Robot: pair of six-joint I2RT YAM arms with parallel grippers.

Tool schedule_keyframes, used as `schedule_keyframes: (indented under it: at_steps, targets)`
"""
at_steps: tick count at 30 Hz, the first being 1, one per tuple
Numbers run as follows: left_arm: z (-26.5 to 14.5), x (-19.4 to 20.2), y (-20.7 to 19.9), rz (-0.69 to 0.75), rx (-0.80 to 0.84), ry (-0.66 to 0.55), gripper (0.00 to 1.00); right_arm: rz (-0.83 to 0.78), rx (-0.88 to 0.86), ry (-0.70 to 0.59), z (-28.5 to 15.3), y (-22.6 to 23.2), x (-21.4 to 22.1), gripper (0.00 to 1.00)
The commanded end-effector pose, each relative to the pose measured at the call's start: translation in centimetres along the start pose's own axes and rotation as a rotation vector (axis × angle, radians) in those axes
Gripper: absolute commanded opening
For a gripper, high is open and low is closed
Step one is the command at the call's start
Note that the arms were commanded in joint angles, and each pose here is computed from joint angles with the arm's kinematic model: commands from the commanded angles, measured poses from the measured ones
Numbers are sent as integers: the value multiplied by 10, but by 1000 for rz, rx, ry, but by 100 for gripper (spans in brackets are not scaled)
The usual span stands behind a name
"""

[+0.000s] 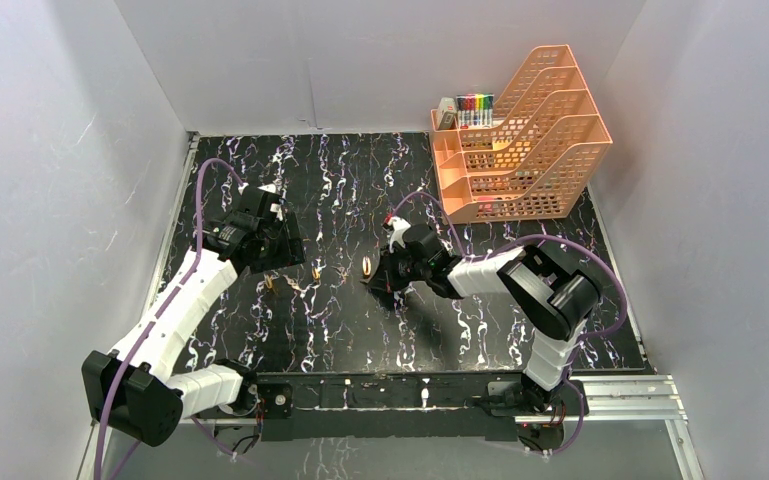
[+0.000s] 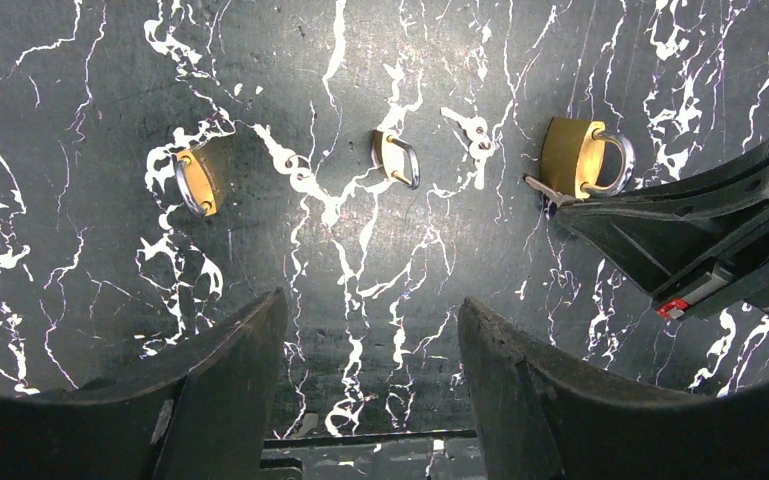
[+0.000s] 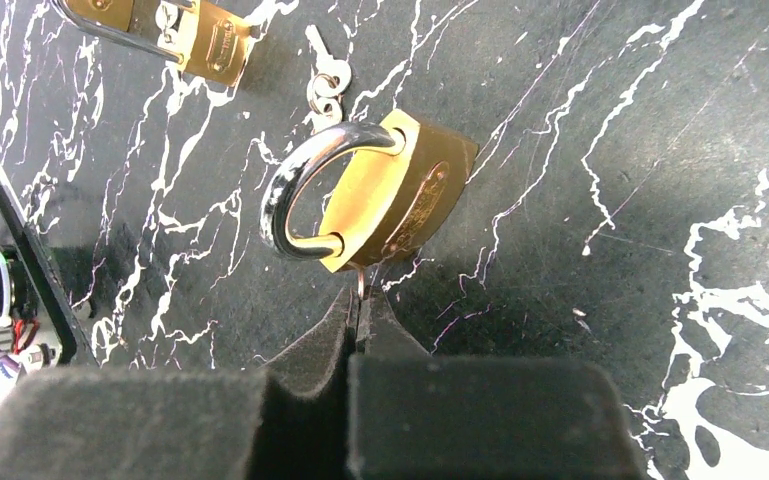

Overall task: Lock with the key
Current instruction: Adjust the lock at the center of the board, then place the key at the center of the board.

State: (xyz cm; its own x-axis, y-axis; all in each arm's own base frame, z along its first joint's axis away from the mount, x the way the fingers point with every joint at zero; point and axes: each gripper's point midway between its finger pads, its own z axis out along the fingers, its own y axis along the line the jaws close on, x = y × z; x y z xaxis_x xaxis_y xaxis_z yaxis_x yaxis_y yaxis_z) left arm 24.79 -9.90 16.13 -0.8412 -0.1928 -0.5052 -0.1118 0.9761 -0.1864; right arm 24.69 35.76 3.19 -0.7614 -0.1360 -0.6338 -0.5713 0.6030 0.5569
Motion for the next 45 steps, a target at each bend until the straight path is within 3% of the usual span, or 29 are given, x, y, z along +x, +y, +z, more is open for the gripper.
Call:
schedule_keyframes:
  at_steps: [1,18,31,45]
  targets:
    - [-2,7,8,12,-17,13,62,-38,0,-59,7,1,-25,0]
    - [-1,7,11,18,-27,13,62,-55,-3,-42,8,-3,-26,0]
    - [7,8,11,10,-25,17,66,-48,-89,-30,-33,13,7,0]
    - [7,8,13,17,-26,9,69,-97,96,-102,-56,-22,-28,0]
